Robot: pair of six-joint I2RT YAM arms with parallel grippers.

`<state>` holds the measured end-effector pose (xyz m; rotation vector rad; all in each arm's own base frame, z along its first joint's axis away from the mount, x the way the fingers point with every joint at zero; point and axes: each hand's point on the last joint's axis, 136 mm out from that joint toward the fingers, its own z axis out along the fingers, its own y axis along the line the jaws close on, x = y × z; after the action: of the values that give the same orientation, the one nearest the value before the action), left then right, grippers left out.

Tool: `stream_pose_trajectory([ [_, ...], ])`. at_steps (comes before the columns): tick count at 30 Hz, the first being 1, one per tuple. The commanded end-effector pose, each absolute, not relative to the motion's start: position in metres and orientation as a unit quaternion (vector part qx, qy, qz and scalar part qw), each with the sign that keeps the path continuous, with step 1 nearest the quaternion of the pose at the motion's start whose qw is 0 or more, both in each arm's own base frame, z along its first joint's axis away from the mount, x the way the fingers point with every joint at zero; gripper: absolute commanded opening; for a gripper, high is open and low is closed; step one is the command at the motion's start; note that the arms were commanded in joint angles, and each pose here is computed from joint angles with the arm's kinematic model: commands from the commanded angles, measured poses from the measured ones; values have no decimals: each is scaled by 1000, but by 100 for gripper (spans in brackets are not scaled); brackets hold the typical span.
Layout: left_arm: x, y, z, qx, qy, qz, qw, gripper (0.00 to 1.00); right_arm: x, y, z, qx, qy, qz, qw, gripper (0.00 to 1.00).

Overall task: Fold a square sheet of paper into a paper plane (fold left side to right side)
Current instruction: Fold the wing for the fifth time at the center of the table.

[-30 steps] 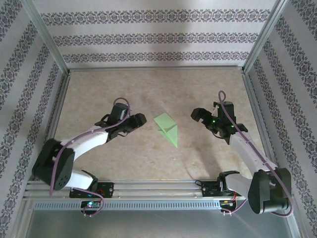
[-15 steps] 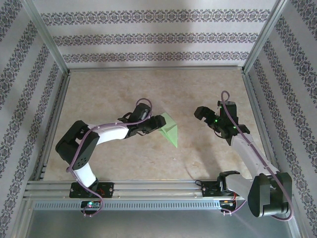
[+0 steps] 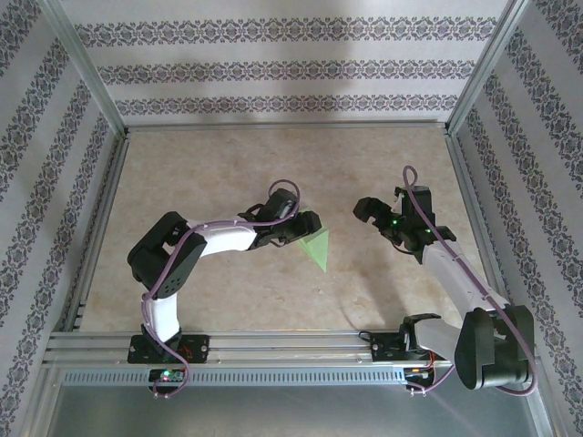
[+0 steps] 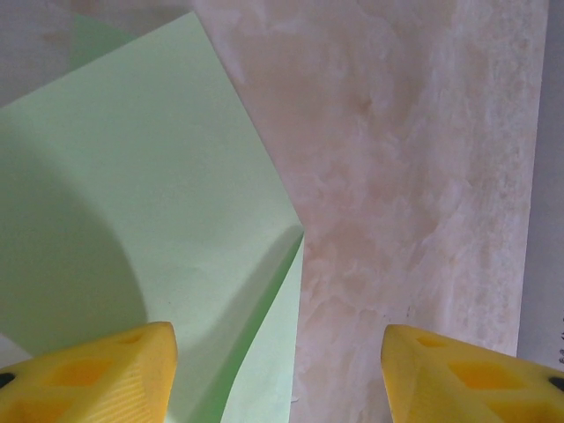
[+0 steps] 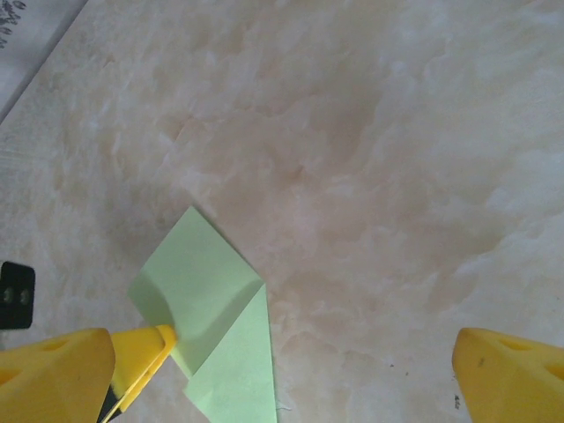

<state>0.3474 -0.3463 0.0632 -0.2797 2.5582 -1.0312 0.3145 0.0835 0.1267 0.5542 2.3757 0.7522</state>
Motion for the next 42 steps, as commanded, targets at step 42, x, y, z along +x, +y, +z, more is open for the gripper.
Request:
stream_pose_trajectory([
  [42,350,-296,71,-166,913,-301,221,62,308,101,114,192,892,322,251,98],
])
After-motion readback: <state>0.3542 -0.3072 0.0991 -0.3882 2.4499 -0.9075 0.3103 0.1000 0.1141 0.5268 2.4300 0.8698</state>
